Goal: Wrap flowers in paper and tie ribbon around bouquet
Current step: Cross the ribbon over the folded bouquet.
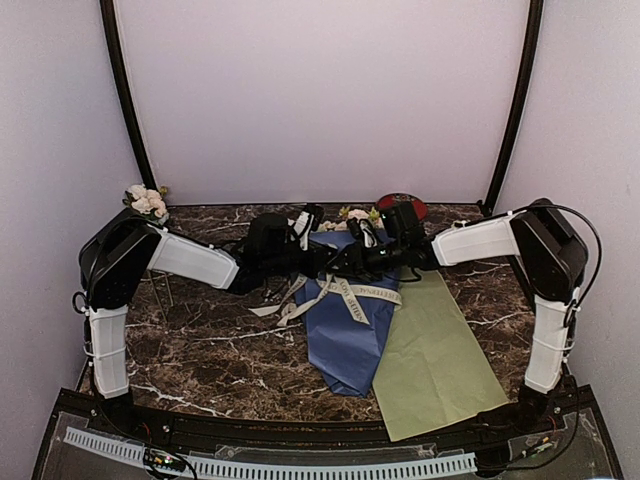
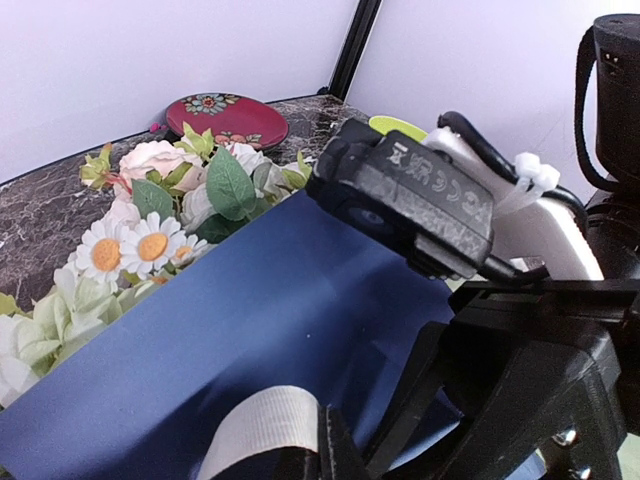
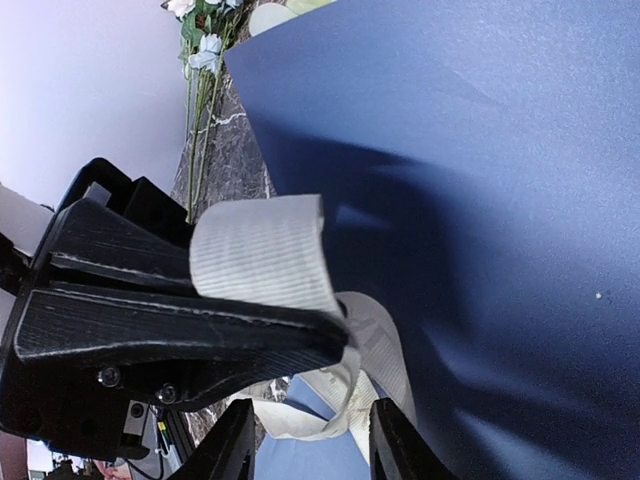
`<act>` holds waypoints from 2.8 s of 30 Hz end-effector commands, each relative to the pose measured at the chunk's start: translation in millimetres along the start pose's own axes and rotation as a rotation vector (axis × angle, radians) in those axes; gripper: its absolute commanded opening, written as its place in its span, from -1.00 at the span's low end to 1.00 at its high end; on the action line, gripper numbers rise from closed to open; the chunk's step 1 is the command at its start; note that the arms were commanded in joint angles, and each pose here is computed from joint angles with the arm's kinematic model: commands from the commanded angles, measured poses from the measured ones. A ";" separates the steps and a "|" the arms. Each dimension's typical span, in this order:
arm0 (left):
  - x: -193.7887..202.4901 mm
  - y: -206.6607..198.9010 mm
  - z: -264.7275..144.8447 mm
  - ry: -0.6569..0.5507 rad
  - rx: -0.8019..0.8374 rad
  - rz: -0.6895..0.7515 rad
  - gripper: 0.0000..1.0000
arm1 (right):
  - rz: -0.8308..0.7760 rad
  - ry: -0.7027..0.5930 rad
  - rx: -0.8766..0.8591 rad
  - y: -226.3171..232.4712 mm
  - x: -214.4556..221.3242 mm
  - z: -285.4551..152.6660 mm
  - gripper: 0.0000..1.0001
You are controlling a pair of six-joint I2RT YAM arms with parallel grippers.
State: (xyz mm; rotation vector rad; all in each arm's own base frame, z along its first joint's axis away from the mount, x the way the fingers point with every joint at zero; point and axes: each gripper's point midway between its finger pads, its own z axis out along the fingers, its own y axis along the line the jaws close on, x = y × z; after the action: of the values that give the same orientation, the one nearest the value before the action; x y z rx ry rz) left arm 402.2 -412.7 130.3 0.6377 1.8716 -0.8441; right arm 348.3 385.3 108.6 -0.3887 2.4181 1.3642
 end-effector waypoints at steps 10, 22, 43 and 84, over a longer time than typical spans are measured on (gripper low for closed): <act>-5.8 -4.4 -3.0 -0.017 0.042 -0.011 -1.00 | -0.013 -0.014 -0.026 5.2 -12.1 12.0 -0.86; -0.2 2.4 -41.0 0.085 -0.033 0.086 -0.02 | 0.028 -0.046 0.001 -10.8 -11.6 -1.5 -1.00; 33.2 18.2 -27.9 0.221 -0.174 0.269 -0.52 | 0.018 -0.049 0.002 -8.0 -12.7 -4.8 -1.00; -95.2 -22.2 -132.6 -0.307 -0.089 0.250 -1.00 | 0.009 0.046 0.141 -60.2 22.9 -24.4 -1.00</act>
State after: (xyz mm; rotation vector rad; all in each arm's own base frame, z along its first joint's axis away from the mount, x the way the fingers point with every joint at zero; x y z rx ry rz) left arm 339.8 -351.0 225.0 0.7848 1.6059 -0.6706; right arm 357.5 339.6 60.9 -0.3061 2.5430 1.2103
